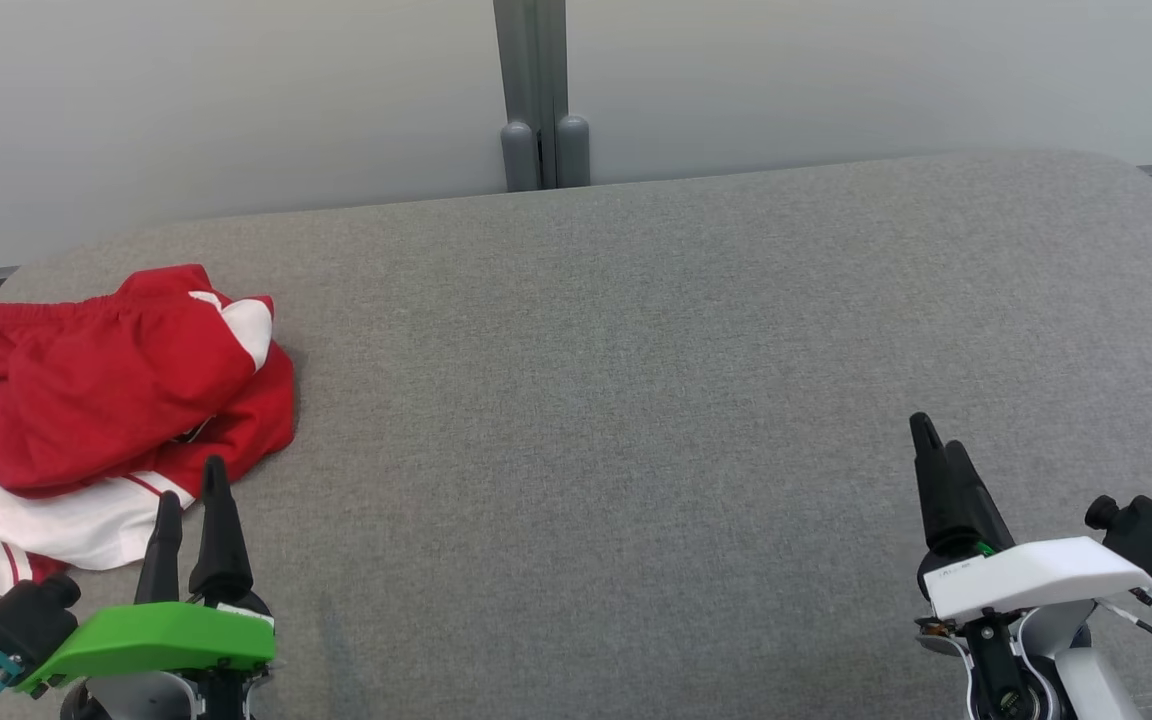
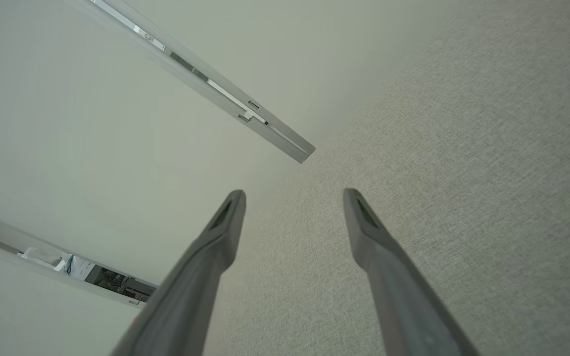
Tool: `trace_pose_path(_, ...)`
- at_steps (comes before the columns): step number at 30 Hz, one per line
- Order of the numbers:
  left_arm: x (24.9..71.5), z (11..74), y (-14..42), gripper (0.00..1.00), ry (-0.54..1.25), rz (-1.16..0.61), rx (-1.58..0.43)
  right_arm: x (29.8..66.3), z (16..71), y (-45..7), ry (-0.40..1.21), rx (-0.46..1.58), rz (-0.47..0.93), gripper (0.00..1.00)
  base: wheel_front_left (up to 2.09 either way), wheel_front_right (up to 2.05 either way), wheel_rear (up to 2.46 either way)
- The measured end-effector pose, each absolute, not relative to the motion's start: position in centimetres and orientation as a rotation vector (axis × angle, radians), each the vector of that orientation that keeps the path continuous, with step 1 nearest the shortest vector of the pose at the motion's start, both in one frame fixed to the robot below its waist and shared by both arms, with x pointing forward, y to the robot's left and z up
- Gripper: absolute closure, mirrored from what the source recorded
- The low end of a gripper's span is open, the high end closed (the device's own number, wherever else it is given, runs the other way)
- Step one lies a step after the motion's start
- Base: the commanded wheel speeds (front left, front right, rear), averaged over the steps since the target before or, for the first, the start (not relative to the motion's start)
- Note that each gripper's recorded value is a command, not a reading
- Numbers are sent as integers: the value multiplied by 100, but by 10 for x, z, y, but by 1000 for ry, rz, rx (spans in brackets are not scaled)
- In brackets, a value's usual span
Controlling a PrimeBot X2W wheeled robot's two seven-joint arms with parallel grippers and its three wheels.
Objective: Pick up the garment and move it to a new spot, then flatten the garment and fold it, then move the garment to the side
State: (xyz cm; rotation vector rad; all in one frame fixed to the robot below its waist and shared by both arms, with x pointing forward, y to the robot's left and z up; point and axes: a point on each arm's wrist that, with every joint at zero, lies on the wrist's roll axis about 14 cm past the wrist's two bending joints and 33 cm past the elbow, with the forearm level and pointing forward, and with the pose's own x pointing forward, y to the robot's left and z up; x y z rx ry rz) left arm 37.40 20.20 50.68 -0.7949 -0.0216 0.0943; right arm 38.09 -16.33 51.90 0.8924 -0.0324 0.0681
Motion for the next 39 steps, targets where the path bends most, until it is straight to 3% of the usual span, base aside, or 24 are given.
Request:
trace_pose_path(17, 371, 508, 200, 0, -26, 79, -493, 380, 528, -148, -66, 644, 127, 0, 0, 0, 0)
trace_pose_path(39, 369, 512, 187, 0, -30, 25, -279, 376, 536, -132, -114, 415, 188, 0, 0, 0, 0)
